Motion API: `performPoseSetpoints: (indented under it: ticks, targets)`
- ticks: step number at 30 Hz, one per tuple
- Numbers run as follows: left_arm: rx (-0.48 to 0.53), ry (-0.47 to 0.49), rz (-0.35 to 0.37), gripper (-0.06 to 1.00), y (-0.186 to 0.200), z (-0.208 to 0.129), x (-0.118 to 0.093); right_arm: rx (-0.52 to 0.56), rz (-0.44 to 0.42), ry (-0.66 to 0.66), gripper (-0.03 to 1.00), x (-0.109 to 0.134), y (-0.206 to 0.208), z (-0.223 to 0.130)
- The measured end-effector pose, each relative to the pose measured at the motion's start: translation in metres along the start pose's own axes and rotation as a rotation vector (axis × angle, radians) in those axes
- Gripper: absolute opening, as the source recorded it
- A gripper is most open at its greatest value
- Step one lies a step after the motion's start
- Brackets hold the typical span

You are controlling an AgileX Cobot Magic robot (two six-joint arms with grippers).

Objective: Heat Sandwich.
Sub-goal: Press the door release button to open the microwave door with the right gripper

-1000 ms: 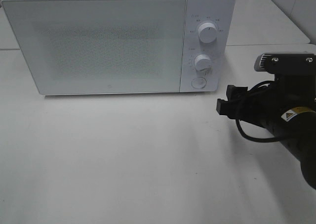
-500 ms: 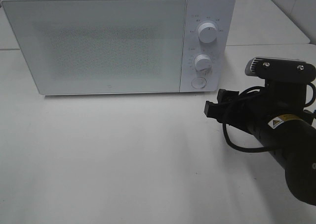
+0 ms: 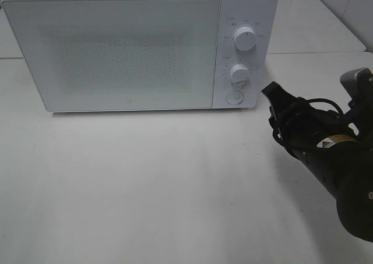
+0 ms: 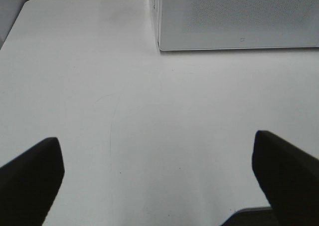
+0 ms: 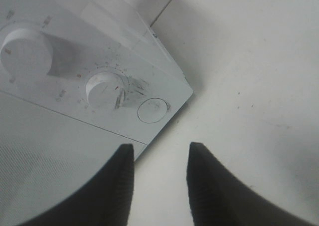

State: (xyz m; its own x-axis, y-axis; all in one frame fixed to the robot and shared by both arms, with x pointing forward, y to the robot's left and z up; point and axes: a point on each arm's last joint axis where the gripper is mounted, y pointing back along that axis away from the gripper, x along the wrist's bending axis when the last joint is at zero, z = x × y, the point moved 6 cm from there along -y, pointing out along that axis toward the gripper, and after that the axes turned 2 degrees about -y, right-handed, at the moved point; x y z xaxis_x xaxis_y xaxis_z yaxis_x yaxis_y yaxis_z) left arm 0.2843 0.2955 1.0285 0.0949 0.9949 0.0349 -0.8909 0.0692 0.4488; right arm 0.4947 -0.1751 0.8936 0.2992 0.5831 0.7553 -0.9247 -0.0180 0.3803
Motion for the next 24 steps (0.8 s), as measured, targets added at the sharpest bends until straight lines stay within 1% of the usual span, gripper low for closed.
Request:
performPoseSetpoints:
  ticks: [2,3,4,7,8,9,12,13,14,15,24]
  targets:
    - [0.000,0.000,0.000,0.96,0.0000,0.0000,0.0000,0.000,0.000,-0.122,0.32,0.0000,0.0000,0.0000]
    - [0.000,0.000,0.000,0.96,0.0000,0.0000,0.0000,0.000,0.000,-0.241,0.27,0.0000,0.0000,0.0000]
    - [0.000,0.000,0.000,0.96,0.0000,0.0000,0.0000,0.000,0.000,-0.241,0.27,0.0000,0.0000,0.0000]
    - [0.000,0.000,0.000,0.96,0.0000,0.0000,0.0000,0.000,0.000,-0.415,0.19,0.0000,0.0000,0.0000]
    - [0.000,0.000,0.000,0.96,0.0000,0.0000,0.0000,0.000,0.000,-0.514,0.15,0.0000,0.0000,0.0000]
    - [0.000,0.000,0.000,0.96,0.0000,0.0000,0.0000,0.000,0.000,-0.514,0.15,0.0000,0.0000,0.0000]
    - [0.000,0.000,0.000,0.96,0.0000,0.0000,0.0000,0.000,0.000,-0.608,0.07,0.0000,0.0000,0.0000]
    - [0.000,0.000,0.000,0.96,0.0000,0.0000,0.0000,0.000,0.000,-0.608,0.07,0.0000,0.0000,0.0000]
    - [0.000,0.000,0.000,0.96,0.0000,0.0000,0.0000,0.000,0.000,-0.620,0.03,0.0000,0.0000,0.0000]
    - [0.000,0.000,0.000,0.96,0.0000,0.0000,0.0000,0.000,0.000,-0.627,0.02,0.0000,0.0000,0.0000]
    - [0.000,0.000,0.000,0.96,0.0000,0.0000,0.0000,0.000,0.001,-0.646,0.02,0.0003,-0.0001,0.0000]
